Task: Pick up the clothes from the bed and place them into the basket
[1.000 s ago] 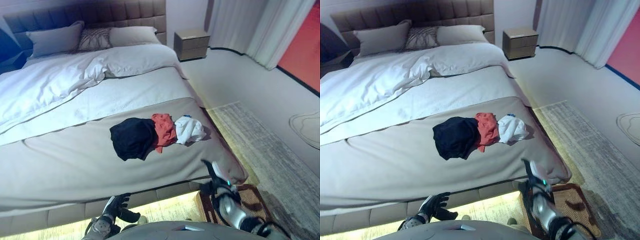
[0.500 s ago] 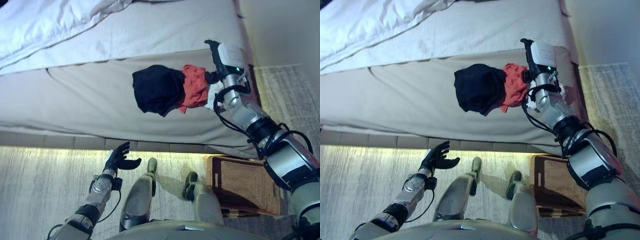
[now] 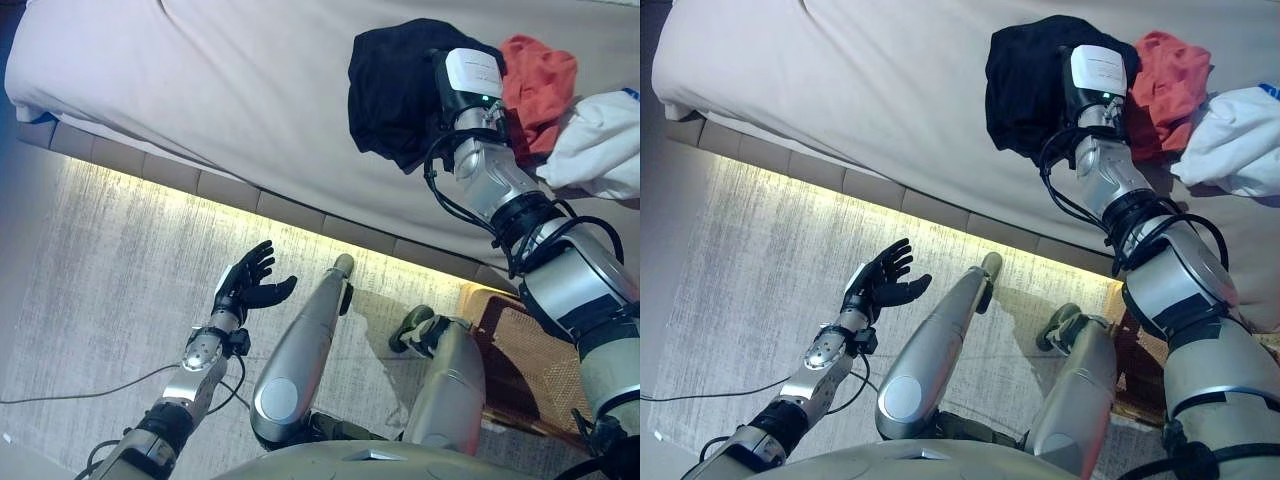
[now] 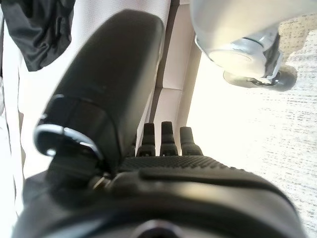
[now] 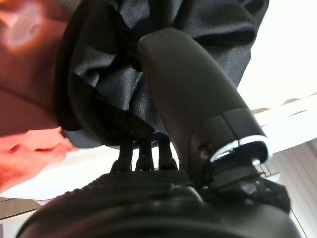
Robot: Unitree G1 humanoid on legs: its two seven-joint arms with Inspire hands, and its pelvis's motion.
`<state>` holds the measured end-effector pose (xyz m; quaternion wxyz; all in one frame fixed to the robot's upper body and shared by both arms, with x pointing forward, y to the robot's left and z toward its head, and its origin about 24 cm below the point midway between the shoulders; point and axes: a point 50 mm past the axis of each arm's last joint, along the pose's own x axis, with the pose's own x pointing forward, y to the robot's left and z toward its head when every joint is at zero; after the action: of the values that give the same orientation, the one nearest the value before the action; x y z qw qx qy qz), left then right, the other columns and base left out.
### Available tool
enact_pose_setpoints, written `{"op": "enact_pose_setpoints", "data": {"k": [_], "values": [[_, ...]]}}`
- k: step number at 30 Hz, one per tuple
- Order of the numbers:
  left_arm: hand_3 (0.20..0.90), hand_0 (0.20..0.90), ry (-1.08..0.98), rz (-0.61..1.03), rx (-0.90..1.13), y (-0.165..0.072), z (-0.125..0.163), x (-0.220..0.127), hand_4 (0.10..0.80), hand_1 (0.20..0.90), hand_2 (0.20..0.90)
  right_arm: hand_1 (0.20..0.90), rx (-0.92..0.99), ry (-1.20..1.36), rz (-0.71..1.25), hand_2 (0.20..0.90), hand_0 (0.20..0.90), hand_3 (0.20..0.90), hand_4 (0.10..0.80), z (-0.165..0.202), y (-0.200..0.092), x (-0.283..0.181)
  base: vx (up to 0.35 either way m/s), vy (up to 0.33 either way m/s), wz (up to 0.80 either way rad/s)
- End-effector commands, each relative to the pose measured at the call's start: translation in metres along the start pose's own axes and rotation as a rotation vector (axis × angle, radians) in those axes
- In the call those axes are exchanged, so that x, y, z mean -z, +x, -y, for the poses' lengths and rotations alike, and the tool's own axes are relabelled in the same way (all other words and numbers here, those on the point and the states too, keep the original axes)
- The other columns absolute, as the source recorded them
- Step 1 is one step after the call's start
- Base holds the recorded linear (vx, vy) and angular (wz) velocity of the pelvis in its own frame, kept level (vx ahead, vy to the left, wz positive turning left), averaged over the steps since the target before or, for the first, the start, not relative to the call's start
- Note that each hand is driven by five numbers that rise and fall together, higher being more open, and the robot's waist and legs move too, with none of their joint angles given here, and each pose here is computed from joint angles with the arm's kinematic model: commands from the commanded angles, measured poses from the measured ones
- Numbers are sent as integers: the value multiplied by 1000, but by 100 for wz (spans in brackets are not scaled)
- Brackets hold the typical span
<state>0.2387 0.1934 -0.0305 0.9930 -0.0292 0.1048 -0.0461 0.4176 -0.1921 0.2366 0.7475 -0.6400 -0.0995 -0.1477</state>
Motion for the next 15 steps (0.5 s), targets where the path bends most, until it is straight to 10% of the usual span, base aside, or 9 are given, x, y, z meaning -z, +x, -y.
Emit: {"op": "enact_pose_setpoints", "data": {"k": [1,14,15], "values": [[900,900,-41,211,36,-4,-2,-36,800,900,900,900,170,-57,111,900,900,900,800,67,21,-37,14,27,13],[900,900,-114,355,56,-16,-10,-67,800,900,900,900,32,-136,-147,900,900,900,800,73,30,8,45,-6,8],[900,900,-112,354,56,-17,-11,-67,800,900,900,502,21,-76,-158,502,502,436,336,72,30,11,52,-29,6]]}}
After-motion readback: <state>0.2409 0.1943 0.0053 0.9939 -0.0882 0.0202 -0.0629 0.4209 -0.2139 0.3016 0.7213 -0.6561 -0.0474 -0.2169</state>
